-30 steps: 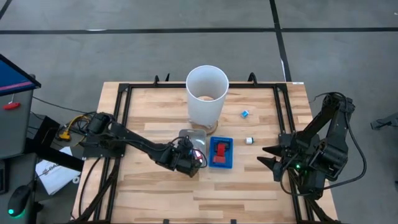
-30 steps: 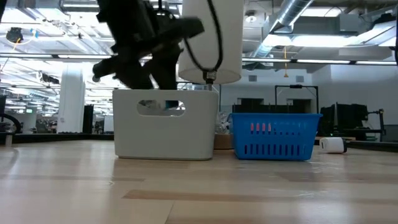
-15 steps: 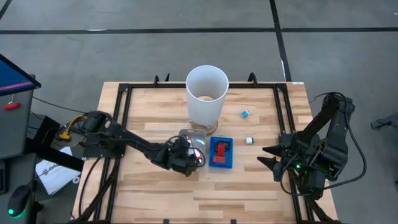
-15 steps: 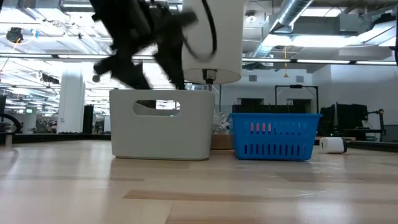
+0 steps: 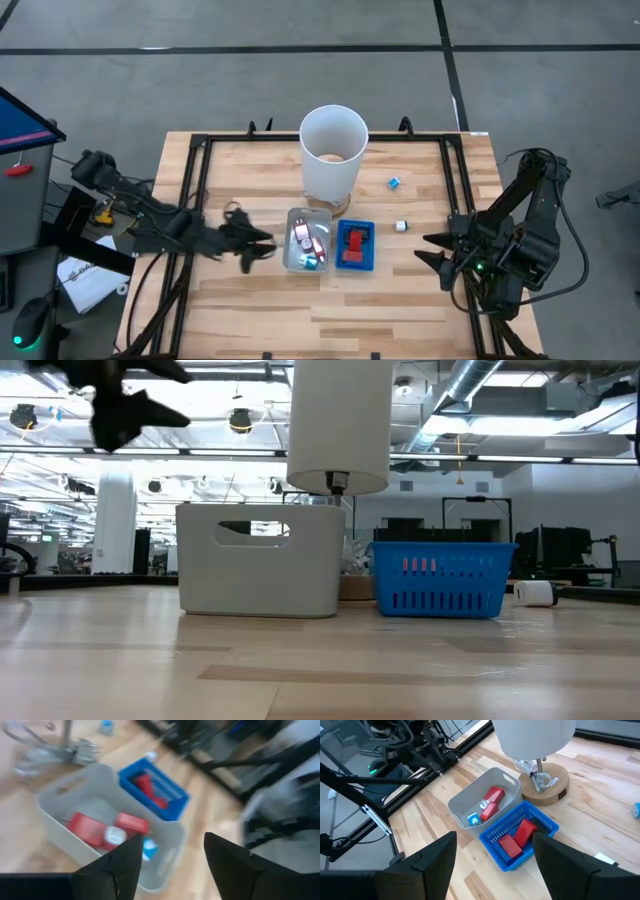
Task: Pick & Place Office items
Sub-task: Put the white charger adapter into the gray bin
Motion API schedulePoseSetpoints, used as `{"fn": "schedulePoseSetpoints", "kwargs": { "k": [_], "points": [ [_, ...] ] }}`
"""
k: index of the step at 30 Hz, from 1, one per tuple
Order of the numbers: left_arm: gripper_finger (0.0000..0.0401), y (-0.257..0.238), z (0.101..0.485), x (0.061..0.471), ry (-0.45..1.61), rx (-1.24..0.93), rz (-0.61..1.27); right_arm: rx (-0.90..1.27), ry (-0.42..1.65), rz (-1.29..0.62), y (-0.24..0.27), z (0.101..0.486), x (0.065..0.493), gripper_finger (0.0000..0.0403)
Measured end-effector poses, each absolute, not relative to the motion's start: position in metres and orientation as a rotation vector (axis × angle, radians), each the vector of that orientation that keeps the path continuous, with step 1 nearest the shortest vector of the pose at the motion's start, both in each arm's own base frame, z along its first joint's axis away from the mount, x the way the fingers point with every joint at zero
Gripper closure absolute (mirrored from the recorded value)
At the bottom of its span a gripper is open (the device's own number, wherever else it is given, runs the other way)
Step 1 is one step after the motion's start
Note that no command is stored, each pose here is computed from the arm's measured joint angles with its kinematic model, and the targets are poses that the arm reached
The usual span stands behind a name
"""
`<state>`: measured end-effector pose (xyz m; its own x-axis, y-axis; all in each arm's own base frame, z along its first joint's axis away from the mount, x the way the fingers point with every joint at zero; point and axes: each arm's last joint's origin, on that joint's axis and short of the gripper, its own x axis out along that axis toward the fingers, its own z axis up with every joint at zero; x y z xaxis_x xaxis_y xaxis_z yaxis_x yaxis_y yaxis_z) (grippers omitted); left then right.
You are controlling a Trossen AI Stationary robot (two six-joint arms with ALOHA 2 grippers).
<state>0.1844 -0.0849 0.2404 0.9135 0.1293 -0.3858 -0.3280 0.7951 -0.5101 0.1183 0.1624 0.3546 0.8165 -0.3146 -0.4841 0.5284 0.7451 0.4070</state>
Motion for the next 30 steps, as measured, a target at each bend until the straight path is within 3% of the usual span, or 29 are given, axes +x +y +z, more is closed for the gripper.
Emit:
{"fn": "schedulePoseSetpoints", "kwargs": {
  "k": [3, 10, 14, 20, 30],
  "points": [
    [0.0206, -0.078, 0.214, 0.167, 0.198, -0.664, 0.165, 0.548, 0.407, -0.482, 0.161, 0.354, 0.118, 0.0149],
    [0.023, -0.041, 0.19, 0.167, -0.016, -0.388, 0.162, 0.573, 0.395, -0.511, 0.158, 0.354, 0.123, 0.0149],
    [0.0246, -0.013, 0.193, 0.168, -0.04, -0.3, 0.078, 0.6, 0.38, -0.546, 0.154, 0.354, 0.129, 0.0149],
    [0.0278, 0.017, 0.181, 0.145, -0.063, -0.33, -0.058, 0.648, 0.352, -0.592, 0.148, 0.355, 0.14, 0.0149],
    [0.0305, 0.012, 0.172, 0.124, -0.029, -0.328, -0.125, 0.626, 0.34, -0.632, 0.14, 0.356, 0.152, 0.0149]
  ]
}}
